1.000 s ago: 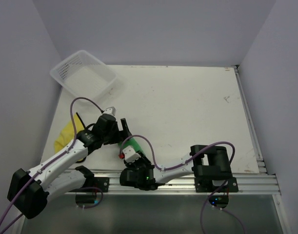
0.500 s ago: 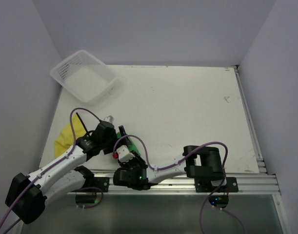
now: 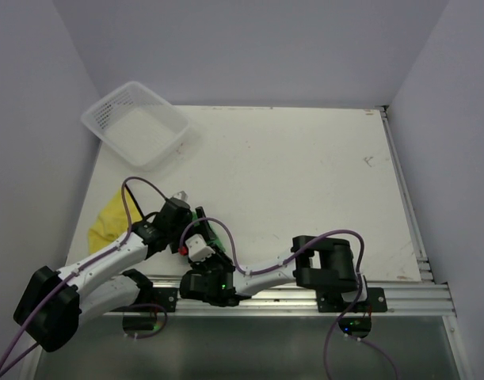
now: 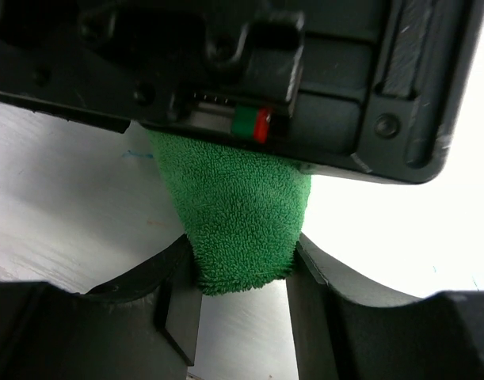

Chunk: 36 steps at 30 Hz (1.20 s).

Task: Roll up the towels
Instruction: Roll the towel, then place the rolled towel into the container

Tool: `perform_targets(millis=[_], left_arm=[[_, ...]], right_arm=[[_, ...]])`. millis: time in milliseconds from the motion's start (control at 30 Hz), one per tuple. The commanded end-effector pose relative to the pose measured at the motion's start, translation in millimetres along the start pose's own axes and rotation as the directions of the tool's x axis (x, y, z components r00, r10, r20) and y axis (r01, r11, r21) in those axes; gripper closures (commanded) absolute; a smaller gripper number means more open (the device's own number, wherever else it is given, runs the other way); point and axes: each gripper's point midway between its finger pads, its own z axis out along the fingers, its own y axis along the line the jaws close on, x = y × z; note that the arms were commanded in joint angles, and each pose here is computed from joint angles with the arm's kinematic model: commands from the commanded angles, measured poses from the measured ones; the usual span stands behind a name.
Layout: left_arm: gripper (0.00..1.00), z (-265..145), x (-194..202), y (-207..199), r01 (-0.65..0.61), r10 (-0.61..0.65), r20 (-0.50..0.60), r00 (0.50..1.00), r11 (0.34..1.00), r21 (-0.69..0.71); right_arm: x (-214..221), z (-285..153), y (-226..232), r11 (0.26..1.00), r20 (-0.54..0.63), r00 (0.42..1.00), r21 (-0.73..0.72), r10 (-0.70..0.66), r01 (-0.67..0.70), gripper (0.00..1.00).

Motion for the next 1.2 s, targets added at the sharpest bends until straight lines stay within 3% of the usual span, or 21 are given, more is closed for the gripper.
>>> perform_targets(millis=[0,367,800,933,1167], left_arm=[[0.01,7.3,-4.3,-3.3,0.002,-0.002,0.022,1.0,1.0,0.011],[0.13,19.0,0.6,-2.5,-0.003,0.002,0.009,1.0,1.0,0.019],[0.63,23.3,2.2,-4.9,-0.035,0.035,-0.003,0.999,0.999,0.037],[0.68,25.0,0.1,-0.9,-0.059,0.059,0.002,0.998,0.998,0.013],[0.69,28.9,-6.5,4.7,-0.114,0.115,0.001,0.993,0.992,-0.043]], right_arm=[[-16.0,2.7,7.1,0.998,0.029,0.997,-0.003,0.067,-0.067,0.56],[-18.8,5.9,17.6,0.997,0.04,0.996,-0.027,0.073,-0.072,0.54],[-20.0,5.5,20.0,0.997,0.043,0.996,-0.045,0.072,-0.07,0.39],[-25.1,0.3,10.3,0.994,0.058,0.993,-0.044,0.103,-0.1,0.26],[-28.9,-16.6,-19.2,0.987,0.095,0.983,-0.042,0.158,-0.154,0.17]])
